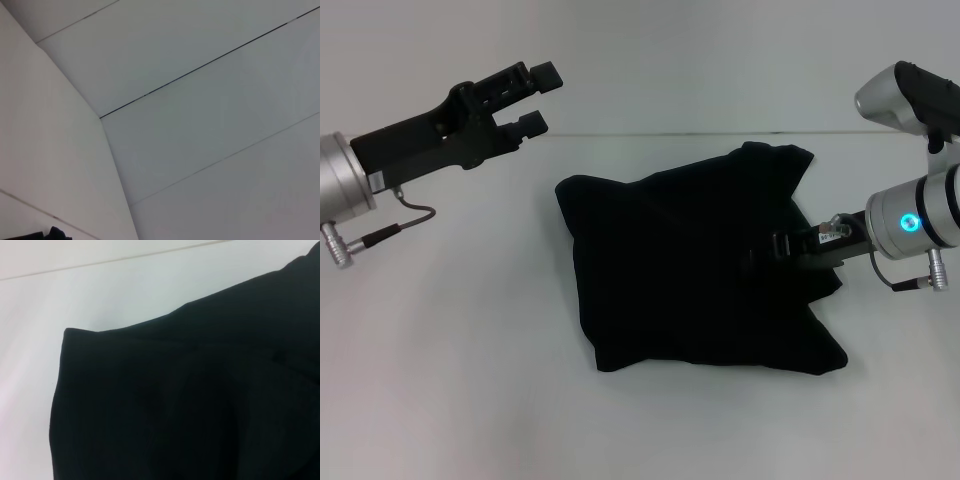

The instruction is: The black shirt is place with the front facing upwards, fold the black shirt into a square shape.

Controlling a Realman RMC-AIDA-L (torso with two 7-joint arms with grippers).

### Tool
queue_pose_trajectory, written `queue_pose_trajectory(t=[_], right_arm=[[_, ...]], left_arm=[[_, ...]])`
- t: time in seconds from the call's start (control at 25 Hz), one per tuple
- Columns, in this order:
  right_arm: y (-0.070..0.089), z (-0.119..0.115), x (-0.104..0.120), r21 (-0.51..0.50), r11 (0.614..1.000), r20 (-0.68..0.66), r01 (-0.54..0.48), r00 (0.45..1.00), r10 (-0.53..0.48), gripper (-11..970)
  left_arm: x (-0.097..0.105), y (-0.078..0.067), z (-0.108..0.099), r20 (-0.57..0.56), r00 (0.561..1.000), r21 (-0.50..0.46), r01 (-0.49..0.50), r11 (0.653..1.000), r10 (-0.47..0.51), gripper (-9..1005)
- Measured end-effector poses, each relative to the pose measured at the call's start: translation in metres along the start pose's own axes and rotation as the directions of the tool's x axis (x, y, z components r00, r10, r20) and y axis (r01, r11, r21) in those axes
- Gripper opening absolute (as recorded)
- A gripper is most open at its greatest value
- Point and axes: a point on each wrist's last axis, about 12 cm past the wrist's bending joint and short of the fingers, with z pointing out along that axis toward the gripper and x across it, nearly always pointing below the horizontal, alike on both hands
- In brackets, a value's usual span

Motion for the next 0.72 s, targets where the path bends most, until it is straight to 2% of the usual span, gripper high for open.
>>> queue_pose_trajectory(t=[0.32, 0.56, 0.72], right_arm=[[-0.001, -0.001, 0.0, 0.001, 1.0, 0.003, -0.007, 1.0, 0.007, 228], [-0.003, -0.004, -0.002, 0.004, 1.0, 0.008, -0.006, 1.0, 0.006, 58], [0.001, -0.012, -0.011, -0.001, 1.0, 0.024, 0.021, 0.999, -0.021, 40]], left_arm=[[0.0, 0.0, 0.0, 0.001, 1.0, -0.001, 0.002, 1.0, -0.002, 901], [0.0, 0.0, -0.001, 0.006, 1.0, -0.001, 0.002, 1.0, -0.002, 901], [-0.001, 0.001, -0.002, 0.013, 1.0, 0.0, 0.004, 1.0, -0.004, 901]])
